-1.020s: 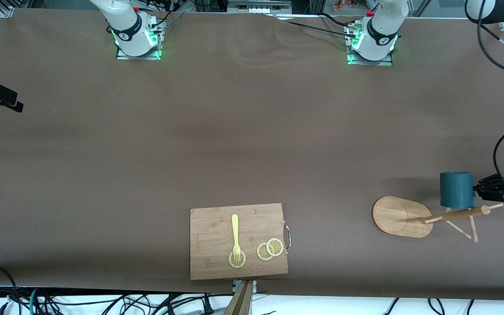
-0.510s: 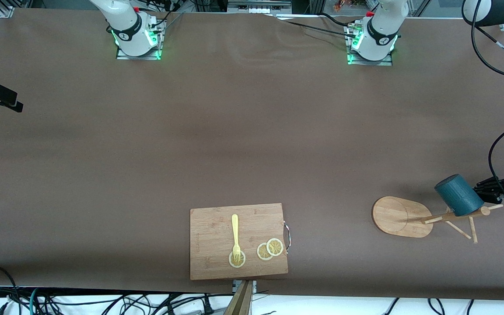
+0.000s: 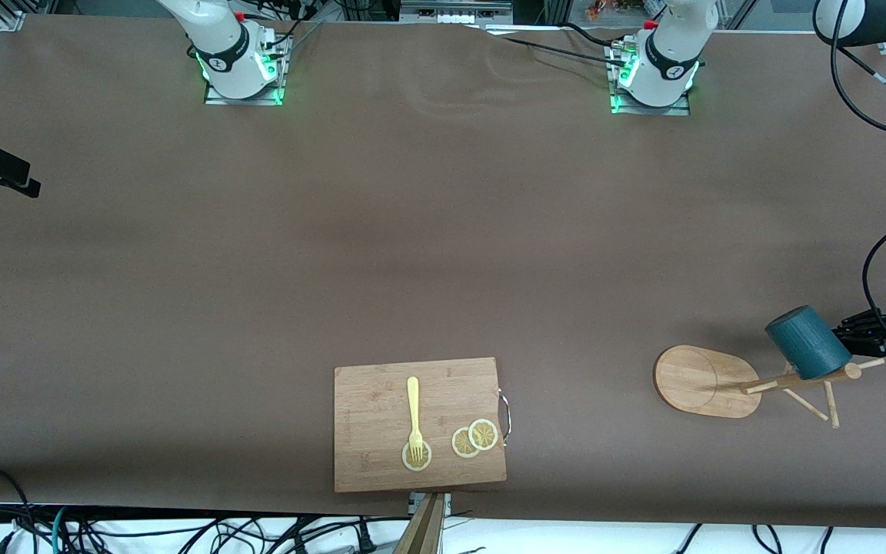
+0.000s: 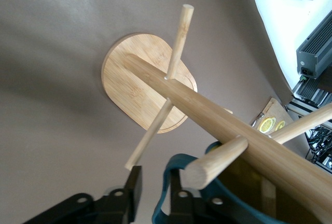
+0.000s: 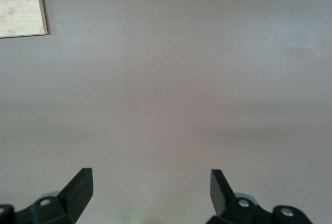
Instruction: Pass cup and hang on rack
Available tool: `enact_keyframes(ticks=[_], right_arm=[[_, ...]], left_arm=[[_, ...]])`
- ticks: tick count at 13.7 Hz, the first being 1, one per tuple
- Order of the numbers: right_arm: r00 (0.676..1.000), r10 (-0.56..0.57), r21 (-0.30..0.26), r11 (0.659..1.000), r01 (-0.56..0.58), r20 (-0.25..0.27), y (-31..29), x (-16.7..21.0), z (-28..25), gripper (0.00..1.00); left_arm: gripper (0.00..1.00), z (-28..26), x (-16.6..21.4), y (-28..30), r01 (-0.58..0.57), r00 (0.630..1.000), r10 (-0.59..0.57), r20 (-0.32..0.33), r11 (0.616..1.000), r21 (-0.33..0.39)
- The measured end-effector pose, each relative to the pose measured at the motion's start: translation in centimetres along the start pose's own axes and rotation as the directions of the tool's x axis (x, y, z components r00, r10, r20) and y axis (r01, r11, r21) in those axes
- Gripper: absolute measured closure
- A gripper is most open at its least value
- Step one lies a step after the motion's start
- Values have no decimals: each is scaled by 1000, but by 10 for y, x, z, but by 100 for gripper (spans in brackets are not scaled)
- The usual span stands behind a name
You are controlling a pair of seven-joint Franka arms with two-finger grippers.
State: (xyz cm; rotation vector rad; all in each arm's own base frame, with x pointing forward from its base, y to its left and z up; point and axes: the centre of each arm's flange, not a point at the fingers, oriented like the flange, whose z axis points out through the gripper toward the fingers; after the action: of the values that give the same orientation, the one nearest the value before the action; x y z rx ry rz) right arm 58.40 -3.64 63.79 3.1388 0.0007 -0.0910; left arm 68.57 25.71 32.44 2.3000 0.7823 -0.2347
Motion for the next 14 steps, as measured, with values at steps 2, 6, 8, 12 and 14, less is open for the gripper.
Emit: enact_keyframes(ticks=[2,6,8,12,14], right_arm=[[1000,0,0,1000,0,0,0,0,0,0],[1000,0,0,1000,0,0,0,0,0,0],[1000,0,0,1000,0,0,0,0,0,0],[1000,1,0,1000,-1,0,0,0,0,0],[1000,1,0,1000,-1,0,0,0,0,0]], left_arm=[[48,-3,1,-6,5,1000,-5,-5,1000,0],[8,-6,3,-13,8,1000,-8,-8,1000,3],[0,-8,3,-16,12,1000,-12,-6,1000,2],[0,-9,3,-17,13,1000,-13,-3,1000,1],[0,-10,3,-17,13,1000,-13,-4,1000,0]])
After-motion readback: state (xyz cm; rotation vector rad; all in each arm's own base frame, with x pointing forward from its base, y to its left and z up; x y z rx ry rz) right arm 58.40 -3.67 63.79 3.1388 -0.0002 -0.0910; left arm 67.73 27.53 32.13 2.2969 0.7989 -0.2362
